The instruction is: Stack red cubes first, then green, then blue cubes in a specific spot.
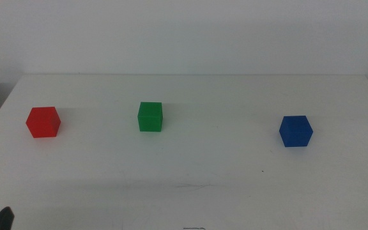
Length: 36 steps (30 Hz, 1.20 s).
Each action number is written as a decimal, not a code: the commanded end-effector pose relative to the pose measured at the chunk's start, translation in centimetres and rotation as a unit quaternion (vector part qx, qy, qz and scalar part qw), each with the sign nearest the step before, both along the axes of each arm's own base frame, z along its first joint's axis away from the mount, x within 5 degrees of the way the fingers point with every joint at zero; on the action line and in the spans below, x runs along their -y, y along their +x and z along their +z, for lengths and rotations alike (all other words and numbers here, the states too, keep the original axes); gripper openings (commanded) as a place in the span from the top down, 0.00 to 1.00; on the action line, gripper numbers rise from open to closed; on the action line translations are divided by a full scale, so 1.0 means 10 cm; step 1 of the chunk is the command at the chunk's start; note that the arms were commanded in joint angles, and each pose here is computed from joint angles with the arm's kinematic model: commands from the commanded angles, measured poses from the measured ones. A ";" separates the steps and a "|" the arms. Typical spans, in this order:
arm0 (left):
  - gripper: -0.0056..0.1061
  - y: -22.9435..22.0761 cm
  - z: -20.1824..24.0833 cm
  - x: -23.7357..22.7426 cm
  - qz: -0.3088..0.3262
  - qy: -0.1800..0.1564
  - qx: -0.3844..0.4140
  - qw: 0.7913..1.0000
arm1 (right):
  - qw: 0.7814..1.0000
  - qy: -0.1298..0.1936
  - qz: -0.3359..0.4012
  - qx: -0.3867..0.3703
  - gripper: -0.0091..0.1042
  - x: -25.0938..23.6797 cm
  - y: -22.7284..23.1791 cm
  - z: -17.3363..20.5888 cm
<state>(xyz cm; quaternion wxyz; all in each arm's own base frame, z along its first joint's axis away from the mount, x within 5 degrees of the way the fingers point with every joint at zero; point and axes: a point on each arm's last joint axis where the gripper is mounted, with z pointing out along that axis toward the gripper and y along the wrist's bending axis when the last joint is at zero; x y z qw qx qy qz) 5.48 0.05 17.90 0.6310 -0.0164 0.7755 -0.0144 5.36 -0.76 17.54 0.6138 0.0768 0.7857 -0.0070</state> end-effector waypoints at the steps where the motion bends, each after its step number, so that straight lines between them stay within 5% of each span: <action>1: 0.11 0.00 0.10 -0.01 0.009 -0.006 0.051 0.999 | 0.998 -0.016 0.004 0.055 0.21 -0.01 -0.01 0.14; 13: 0.11 0.08 0.50 -0.07 0.059 -0.006 0.050 0.997 | 0.998 -0.016 0.004 0.055 0.21 -0.01 -0.01 0.14; 28: 0.11 0.77 1.95 -0.14 0.056 -0.003 -0.155 0.986 | 0.998 -0.016 0.004 0.055 0.21 -0.01 -0.01 0.14; 36: 0.11 1.29 2.33 -0.19 0.052 -0.001 -0.231 0.972 | 0.998 -0.016 0.004 0.055 0.21 -0.01 -0.01 0.14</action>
